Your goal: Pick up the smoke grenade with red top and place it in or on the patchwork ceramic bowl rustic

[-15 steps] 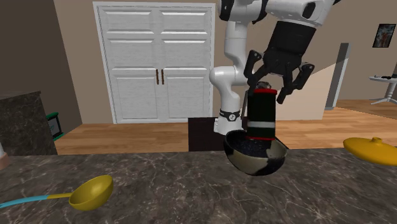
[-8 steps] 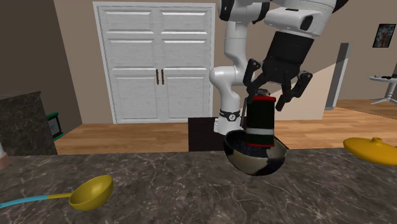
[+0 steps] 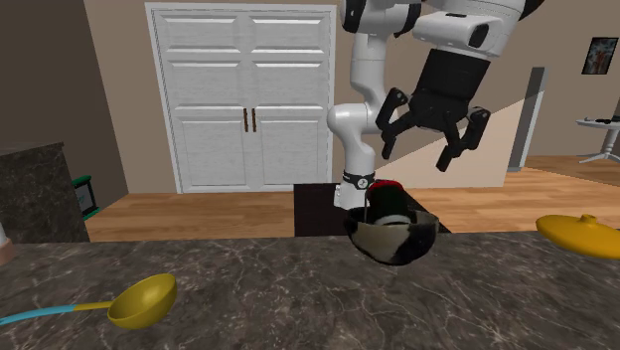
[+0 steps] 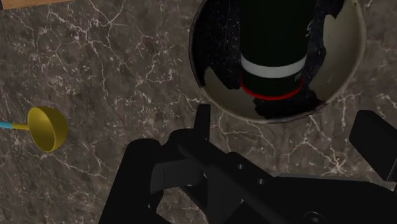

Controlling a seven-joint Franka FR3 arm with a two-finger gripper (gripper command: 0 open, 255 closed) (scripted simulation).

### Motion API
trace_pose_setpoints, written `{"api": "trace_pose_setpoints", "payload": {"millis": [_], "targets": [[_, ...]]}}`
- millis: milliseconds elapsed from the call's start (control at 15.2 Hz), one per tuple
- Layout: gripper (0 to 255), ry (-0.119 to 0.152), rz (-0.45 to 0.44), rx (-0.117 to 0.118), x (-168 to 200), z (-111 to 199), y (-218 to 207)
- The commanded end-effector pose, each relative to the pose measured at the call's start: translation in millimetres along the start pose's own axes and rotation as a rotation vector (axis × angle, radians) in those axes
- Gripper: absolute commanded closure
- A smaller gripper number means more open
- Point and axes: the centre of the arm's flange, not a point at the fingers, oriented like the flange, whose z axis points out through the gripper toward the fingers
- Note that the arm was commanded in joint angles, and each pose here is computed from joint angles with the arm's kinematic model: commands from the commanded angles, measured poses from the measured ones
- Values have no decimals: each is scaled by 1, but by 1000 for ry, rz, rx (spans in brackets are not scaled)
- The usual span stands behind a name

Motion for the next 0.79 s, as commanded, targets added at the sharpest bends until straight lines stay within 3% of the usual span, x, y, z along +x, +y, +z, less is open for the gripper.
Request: {"api": "trace_pose_setpoints", "payload": {"millis": [0, 264, 726], "targets": [[0, 0, 0, 0, 0, 0, 0], [0, 0, 0, 0, 0, -50, 0], [0, 0, 0, 0, 0, -50, 0]]}}
